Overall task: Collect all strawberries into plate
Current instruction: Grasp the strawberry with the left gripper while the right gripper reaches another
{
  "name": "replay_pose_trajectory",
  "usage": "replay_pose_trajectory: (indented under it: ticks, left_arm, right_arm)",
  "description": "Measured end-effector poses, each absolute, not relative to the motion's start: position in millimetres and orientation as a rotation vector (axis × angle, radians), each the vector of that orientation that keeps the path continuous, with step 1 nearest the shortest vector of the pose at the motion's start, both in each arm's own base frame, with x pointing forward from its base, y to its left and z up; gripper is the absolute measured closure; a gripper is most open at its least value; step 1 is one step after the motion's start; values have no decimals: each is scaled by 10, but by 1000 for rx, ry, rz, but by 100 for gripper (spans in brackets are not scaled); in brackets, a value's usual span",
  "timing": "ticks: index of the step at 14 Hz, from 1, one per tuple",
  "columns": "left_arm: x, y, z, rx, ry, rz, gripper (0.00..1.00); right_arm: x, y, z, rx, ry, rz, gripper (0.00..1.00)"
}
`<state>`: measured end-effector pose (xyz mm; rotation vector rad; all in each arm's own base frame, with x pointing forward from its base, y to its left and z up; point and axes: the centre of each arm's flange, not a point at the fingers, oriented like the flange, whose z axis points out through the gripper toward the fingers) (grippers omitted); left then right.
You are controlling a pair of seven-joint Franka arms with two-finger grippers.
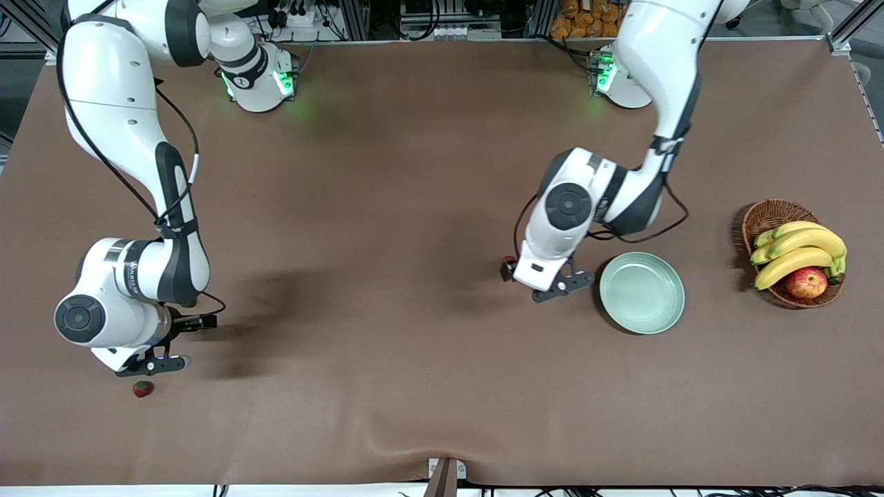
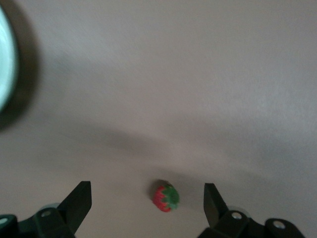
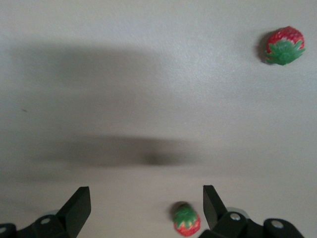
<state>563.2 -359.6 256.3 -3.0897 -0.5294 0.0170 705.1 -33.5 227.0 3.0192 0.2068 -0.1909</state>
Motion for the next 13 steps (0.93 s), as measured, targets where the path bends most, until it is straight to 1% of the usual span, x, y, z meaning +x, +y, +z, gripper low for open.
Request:
replay_pose_trajectory:
  ticks: [2,5,7,8,9,10,11,12,13]
  left_arm:
    - [5542,-3701,2330,-3079,-540,27,0]
    - [5448,-3719,2083,-3074,-545,32,4]
    - [5355,-3686,1948,-3072,-540,40,13]
    - [5305,-3674,1886,-3073,-537,43,13]
    - [5265,-3671,1842,-3074,-534,45,17]
    - [5232,-3681,1817,-3077,-529,49,17]
    - [5211,-3699,1809,-3078,-525,52,21]
    - [5201,-3712,1809,-3080,-522,54,21]
    - [5193,-3722,1808,-3081,-520,55,26]
  right_arm:
    - [6909,-436,2191,3023,215,-171,0]
    - [6723,-536,2172,3025,249,-90,0]
    - [6624,-699,2148,3022,274,-56,0]
    - [6584,-809,2136,3024,270,-58,0]
    - [6560,-900,2129,3029,258,-61,0]
    - [6541,-961,2116,3041,245,-62,0]
    - [6511,-984,2084,3061,225,-66,0]
    - [6479,-979,2042,3085,216,-68,0]
    - [6458,-960,2009,3105,215,-68,0]
